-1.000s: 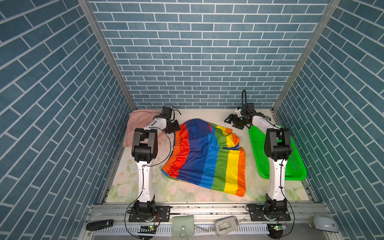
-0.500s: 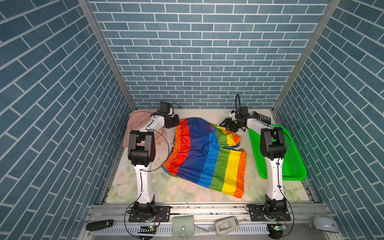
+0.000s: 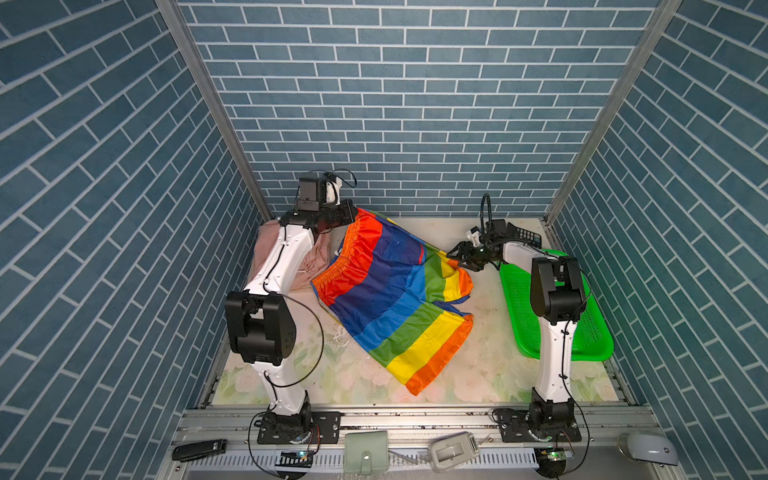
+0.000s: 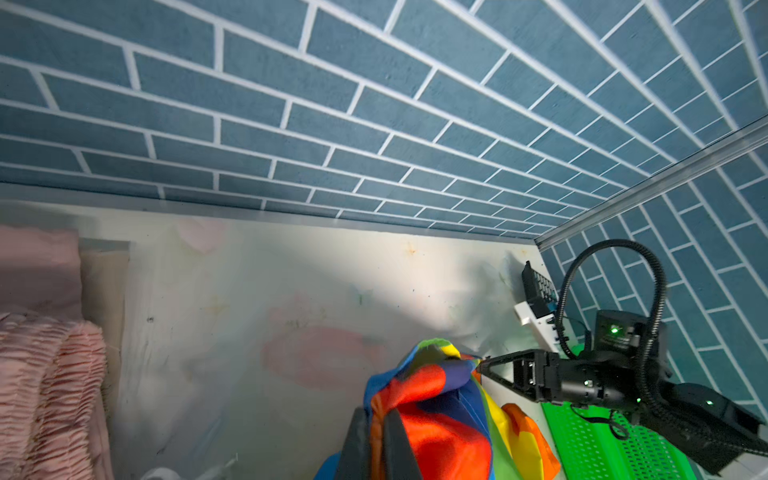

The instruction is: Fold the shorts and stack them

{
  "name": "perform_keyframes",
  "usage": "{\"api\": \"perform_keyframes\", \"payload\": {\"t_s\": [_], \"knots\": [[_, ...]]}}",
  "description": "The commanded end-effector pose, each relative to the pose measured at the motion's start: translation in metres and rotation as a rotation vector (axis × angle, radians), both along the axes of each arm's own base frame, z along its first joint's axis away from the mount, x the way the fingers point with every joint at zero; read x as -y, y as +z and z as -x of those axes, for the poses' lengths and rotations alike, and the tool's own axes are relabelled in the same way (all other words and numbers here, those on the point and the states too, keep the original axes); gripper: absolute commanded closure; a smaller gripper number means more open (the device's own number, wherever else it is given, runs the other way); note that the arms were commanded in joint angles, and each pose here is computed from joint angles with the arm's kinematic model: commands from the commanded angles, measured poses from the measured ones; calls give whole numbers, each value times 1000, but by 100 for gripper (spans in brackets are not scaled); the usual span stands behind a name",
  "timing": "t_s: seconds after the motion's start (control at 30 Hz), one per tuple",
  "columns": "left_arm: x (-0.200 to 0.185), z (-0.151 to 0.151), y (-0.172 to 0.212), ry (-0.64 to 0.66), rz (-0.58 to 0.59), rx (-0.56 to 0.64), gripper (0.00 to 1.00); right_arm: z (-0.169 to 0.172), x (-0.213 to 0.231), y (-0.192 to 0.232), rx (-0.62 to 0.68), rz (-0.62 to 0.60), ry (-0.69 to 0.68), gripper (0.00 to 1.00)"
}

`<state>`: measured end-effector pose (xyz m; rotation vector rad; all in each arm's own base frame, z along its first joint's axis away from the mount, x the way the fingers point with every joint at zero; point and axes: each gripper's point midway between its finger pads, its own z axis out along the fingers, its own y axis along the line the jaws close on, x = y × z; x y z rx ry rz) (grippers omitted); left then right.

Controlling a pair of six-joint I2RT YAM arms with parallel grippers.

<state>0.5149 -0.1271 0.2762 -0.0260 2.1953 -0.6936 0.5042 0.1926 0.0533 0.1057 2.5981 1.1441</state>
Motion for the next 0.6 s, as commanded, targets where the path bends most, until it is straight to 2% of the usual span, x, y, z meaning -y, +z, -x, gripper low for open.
{"api": "perform_keyframes", "payload": {"t_s": [0.0,0.23,0.43,0.5,0.57], "knots": [[-5,4,2,-1,-32,8,100,-4,-5,17,13,-83,-11,31],[-5,3,1,2,-27,6,100,-16,-36,12,32,-118,20,36],[-5,6,0,-3,-31,3,100,-28,-43,3,20,-113,1,55],[-5,6,0,-3,-31,5,100,-32,-42,1,18,-100,-8,68],[-5,6,0,-5,-28,7,100,-38,-40,5,32,-91,-17,89]]}}
